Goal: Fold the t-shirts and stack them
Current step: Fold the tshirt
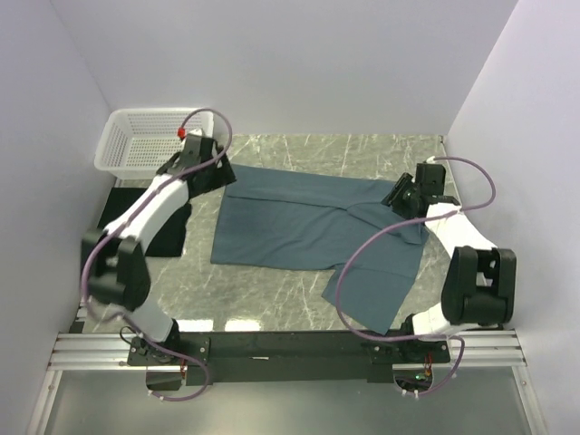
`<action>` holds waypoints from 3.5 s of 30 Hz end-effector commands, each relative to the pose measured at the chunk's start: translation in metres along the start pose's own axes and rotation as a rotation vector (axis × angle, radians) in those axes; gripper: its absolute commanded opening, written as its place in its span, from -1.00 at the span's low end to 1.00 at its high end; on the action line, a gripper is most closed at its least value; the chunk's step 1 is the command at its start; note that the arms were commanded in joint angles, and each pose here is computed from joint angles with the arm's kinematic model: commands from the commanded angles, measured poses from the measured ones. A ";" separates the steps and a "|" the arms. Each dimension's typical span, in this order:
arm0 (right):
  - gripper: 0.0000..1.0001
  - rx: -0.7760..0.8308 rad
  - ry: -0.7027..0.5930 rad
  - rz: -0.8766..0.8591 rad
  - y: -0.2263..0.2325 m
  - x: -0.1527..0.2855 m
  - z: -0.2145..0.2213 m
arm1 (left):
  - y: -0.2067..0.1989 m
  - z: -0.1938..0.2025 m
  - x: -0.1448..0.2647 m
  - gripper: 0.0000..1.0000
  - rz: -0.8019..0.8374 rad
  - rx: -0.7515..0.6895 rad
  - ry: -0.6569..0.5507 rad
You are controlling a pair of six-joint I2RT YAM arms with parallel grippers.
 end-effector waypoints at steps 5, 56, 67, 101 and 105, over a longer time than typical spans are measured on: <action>0.01 0.308 0.023 0.217 0.012 0.007 0.020 | 0.054 0.012 0.066 0.88 -0.002 -0.058 -0.131; -1.00 0.970 0.118 0.649 0.018 -0.058 0.010 | 0.083 0.023 0.082 0.79 -0.015 -0.094 -0.197; -0.43 0.948 0.129 0.435 0.034 -0.039 0.035 | 0.080 0.025 0.082 0.78 0.004 -0.101 -0.181; -0.66 1.054 0.227 0.437 0.022 -0.059 0.053 | 0.081 0.026 0.081 0.77 0.007 -0.106 -0.178; -0.85 1.067 0.236 0.463 0.018 -0.063 0.053 | 0.081 0.026 0.081 0.77 0.006 -0.106 -0.181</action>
Point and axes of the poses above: each gripper's point midway between its finger pads, its own x axis back along the fingers, its own y axis along the line the jaws close on, z = x × y, the point moved 4 cm from there along x, back along the fingers, and after that the axes turned 14 degrees about x, right-handed, at the moved point
